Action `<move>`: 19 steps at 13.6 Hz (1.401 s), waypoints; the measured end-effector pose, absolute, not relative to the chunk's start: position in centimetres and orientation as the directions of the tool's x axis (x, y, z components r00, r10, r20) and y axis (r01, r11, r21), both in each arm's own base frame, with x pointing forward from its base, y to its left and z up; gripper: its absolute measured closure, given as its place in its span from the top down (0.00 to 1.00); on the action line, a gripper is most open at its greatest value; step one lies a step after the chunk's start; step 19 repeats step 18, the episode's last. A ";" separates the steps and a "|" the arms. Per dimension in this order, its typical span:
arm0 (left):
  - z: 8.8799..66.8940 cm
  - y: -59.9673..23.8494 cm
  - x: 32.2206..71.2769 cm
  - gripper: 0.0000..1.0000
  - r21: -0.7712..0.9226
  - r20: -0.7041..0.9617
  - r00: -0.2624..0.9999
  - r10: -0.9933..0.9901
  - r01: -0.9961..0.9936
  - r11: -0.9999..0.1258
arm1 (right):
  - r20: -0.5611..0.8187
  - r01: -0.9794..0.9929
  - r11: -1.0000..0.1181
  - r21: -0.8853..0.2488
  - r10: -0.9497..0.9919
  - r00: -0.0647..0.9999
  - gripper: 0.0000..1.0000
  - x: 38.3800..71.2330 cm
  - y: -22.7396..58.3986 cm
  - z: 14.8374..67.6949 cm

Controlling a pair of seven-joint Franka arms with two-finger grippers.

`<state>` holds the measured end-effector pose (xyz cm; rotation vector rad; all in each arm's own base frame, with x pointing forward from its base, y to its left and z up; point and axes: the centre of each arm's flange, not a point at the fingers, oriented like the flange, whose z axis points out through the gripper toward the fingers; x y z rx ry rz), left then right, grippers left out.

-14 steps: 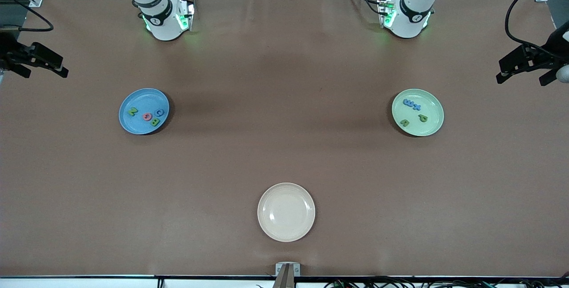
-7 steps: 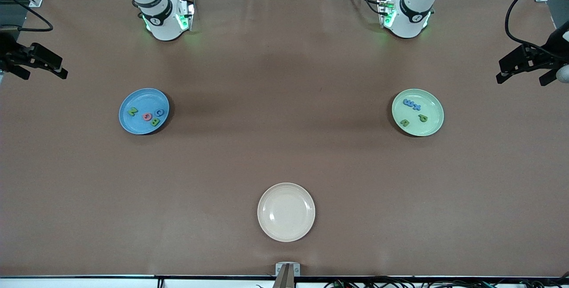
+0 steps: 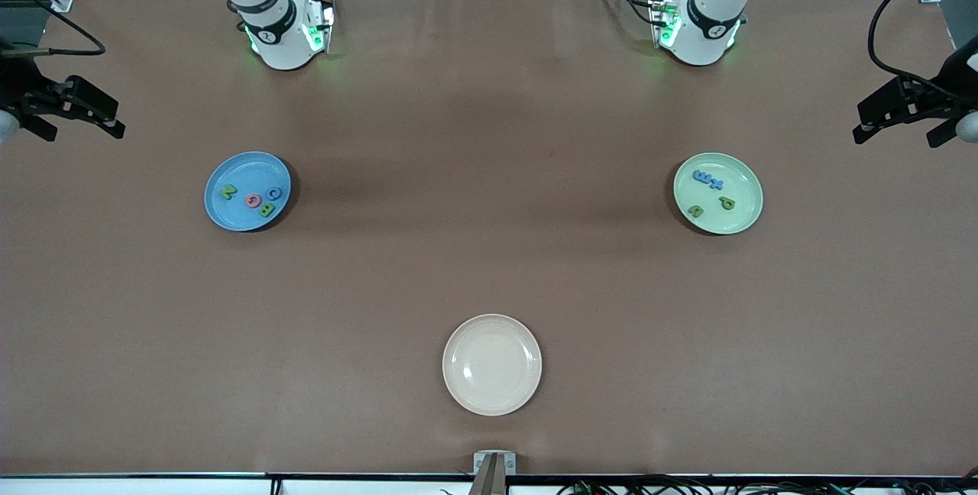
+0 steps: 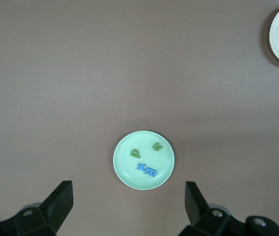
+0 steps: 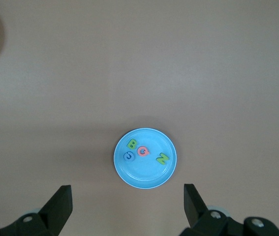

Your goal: Sort uppercase to blue plate, lowercase to green plate

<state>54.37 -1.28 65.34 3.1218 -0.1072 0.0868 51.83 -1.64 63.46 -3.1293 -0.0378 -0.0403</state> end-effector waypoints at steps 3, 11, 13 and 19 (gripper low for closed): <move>65.3 -1.3 54.4 1.00 0.015 0.056 0.996 -0.068 -0.069 -0.998 | 0.026 0.035 -0.999 -0.005 0.035 0.999 1.00 51.8 -1.7 63.5; 65.5 -1.4 54.4 1.00 0.015 0.060 0.996 -0.069 -0.070 -0.997 | 0.006 0.049 -0.999 0.002 0.049 0.999 1.00 51.6 -2.3 63.2; 65.6 -1.4 54.4 1.00 0.015 0.061 0.996 -0.070 -0.071 -0.997 | 0.004 0.047 -0.999 0.002 0.047 0.999 1.00 51.6 -2.5 63.2; 65.6 -1.4 54.4 1.00 0.014 0.062 0.996 -0.070 -0.071 -0.997 | 0.003 0.042 -0.999 0.002 0.042 0.999 1.00 51.6 -2.7 63.1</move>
